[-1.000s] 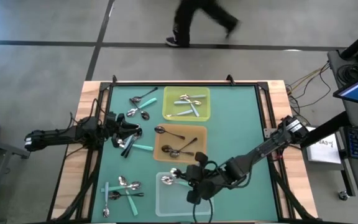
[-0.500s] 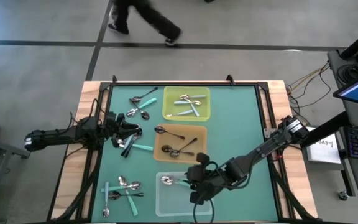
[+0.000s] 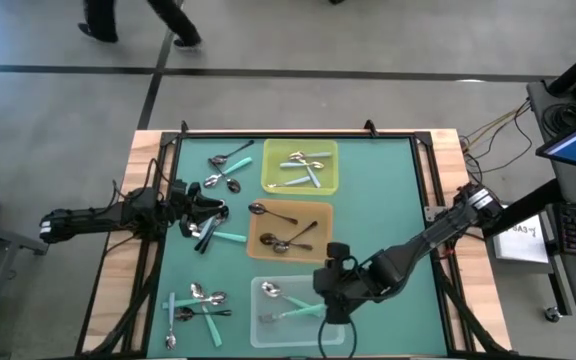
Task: Sort silverware by color (type)
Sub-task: Put the green spoon into the transparent bin
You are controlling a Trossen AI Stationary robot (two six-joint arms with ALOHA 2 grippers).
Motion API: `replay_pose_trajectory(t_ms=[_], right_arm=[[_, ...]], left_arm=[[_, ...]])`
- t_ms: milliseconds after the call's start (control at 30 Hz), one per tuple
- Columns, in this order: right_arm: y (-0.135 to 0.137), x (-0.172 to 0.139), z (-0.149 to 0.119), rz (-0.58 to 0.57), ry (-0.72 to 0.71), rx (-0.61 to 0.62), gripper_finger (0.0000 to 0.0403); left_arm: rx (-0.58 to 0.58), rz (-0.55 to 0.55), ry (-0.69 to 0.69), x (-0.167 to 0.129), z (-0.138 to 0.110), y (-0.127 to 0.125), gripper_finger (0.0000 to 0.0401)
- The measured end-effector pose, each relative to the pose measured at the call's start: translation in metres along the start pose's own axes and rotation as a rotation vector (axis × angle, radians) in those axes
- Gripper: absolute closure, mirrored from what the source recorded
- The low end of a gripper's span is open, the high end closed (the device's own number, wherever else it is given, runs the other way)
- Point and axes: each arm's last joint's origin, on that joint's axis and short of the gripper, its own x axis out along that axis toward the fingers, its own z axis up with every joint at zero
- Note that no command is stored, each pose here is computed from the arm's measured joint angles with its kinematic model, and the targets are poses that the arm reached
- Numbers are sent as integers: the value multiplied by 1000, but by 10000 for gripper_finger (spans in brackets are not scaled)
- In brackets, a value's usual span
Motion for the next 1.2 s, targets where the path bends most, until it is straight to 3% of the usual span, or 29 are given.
replay_pose_trajectory(t_ms=[200, 400, 533, 667, 767, 967, 1200], right_arm=[[-21, -26, -12, -13, 9, -117, 218], [-63, -55, -52, -104, -81, 59, 218], [-85, -64, -86, -101, -253, 225, 218], [-101, -61, -117, -72, -455, 326, 218], [-110, -55, -141, -54, -542, 330, 218], [-126, -44, -183, -50, -591, 351, 218], [-139, -41, -214, -23, -648, 367, 218]], left_arm=[[0, 1, 1, 0, 0, 0, 290], [0, 1, 1, 0, 0, 0, 290], [0, 0, 0, 0, 0, 0, 290], [0, 0, 0, 0, 0, 0, 290], [0, 0, 0, 0, 0, 0, 290], [0, 0, 0, 0, 0, 0, 290], [0, 0, 0, 0, 0, 0, 290]])
